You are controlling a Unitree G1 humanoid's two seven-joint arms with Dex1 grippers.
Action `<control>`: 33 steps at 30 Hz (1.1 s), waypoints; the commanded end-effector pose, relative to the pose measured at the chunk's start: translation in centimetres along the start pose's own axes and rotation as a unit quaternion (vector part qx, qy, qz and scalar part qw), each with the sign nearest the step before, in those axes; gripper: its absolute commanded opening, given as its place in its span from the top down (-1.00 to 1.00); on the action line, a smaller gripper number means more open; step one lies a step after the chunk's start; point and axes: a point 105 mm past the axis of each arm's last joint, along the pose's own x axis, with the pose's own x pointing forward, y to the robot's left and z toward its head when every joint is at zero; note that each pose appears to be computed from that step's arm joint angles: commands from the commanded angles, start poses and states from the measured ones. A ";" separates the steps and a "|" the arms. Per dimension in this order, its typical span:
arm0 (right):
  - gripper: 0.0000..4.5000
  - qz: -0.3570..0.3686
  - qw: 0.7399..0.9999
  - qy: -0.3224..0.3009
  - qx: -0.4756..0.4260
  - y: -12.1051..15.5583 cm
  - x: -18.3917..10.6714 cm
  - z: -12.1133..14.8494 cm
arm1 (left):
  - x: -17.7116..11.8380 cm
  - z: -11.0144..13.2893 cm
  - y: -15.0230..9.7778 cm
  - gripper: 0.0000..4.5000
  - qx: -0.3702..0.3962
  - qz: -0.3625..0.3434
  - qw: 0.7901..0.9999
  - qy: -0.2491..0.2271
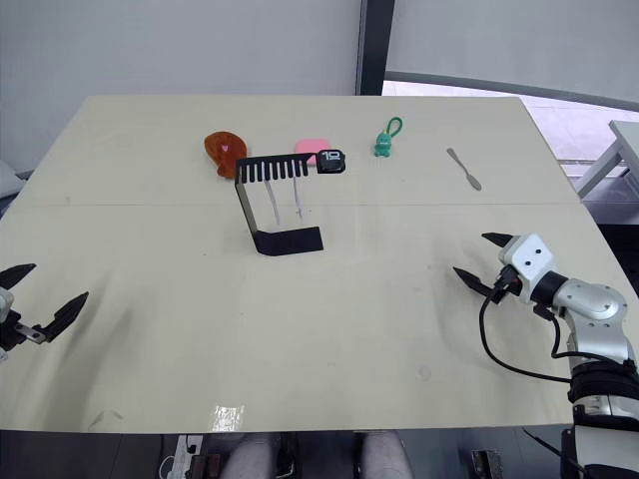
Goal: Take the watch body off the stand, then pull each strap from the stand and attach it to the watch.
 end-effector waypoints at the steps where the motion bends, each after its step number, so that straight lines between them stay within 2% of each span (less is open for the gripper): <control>1: -1.00 -0.022 0.999 -0.027 0.003 -0.7 0.0 1.1 | -0.2 1.8 -0.3 -1.00 0.008 -0.011 0.999 -0.042; 3: -1.00 -0.031 0.998 -0.044 0.020 -0.4 0.8 1.5 | -0.4 3.1 -1.4 -1.00 -0.013 -0.044 0.996 -0.081; 7: -1.00 -0.060 0.994 -0.085 0.035 -0.2 2.0 2.9 | -0.3 4.3 -2.3 -1.00 -0.024 -0.068 0.992 -0.108; 9: -1.00 -0.093 0.985 -0.124 0.071 -0.4 2.6 4.2 | -0.2 5.1 -2.4 -1.00 -0.022 -0.068 0.990 -0.121; 11: -1.00 -0.094 0.977 -0.163 0.102 0.5 3.3 6.2 | 0.0 6.6 -3.2 -1.00 -0.026 -0.087 0.986 -0.140; 16: -1.00 -0.091 0.962 -0.214 0.143 2.4 4.0 10.8 | 0.0 10.0 -5.6 -1.00 -0.051 -0.145 0.973 -0.174; 20: -1.00 -0.059 0.949 -0.253 0.179 4.9 4.5 16.6 | -0.5 13.2 -10.0 -1.00 -0.092 -0.215 0.950 -0.207; 27: -1.00 -0.070 0.935 -0.266 0.226 6.1 5.9 22.0 | 0.3 15.9 -11.0 -1.00 -0.090 -0.223 0.941 -0.236; 33: -1.00 -0.065 0.929 -0.269 0.245 7.9 7.7 25.2 | 0.4 16.2 -11.9 -1.00 -0.103 -0.249 0.933 -0.237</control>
